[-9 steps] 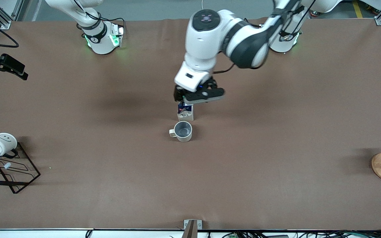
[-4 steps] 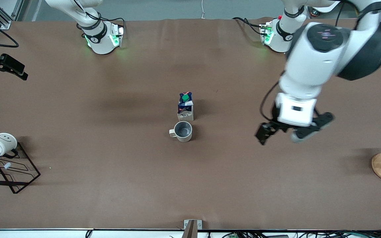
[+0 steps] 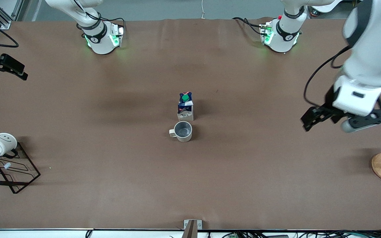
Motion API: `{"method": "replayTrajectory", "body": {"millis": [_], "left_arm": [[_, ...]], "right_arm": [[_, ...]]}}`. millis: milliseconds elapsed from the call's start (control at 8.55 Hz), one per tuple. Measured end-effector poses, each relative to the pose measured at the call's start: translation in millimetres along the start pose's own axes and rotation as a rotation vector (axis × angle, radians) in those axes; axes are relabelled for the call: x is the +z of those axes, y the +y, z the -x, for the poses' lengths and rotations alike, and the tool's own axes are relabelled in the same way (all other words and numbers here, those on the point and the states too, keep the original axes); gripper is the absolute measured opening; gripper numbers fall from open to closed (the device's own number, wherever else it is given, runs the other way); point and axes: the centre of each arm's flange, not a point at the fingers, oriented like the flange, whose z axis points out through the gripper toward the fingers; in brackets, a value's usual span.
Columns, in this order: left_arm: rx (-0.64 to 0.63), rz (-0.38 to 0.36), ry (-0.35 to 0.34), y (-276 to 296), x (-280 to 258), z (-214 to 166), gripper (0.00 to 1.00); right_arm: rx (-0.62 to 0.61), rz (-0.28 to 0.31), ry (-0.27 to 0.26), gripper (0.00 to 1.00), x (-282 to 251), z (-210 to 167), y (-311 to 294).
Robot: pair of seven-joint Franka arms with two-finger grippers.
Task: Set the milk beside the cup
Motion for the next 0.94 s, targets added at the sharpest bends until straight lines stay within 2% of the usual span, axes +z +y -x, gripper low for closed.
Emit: {"method": "replayTrajectory", "body": {"millis": [234,468,702,936], "left_arm": [[0.064,0.013,-0.022,-52.3,-30.2,26.9,1.0],[0.113,0.013,-0.026,-62.3,-43.8,64.9,1.0],[0.164,0.01,-0.047,-71.5,-39.8,73.7,1.0],[0.157,0.009,-0.052,-82.9,-37.8,71.3,1.0]], "right_arm": [[0.0,0.0,0.0,1.0,-0.1,0.0,-0.2],[-0.001,0.0,0.0,1.0,-0.2,0.1,-0.6],[-0.002,0.0,0.002,1.0,-1.5,0.3,-1.3],[-0.003,0.0,-0.004,1.0,-3.0,2.0,-1.8]]}}
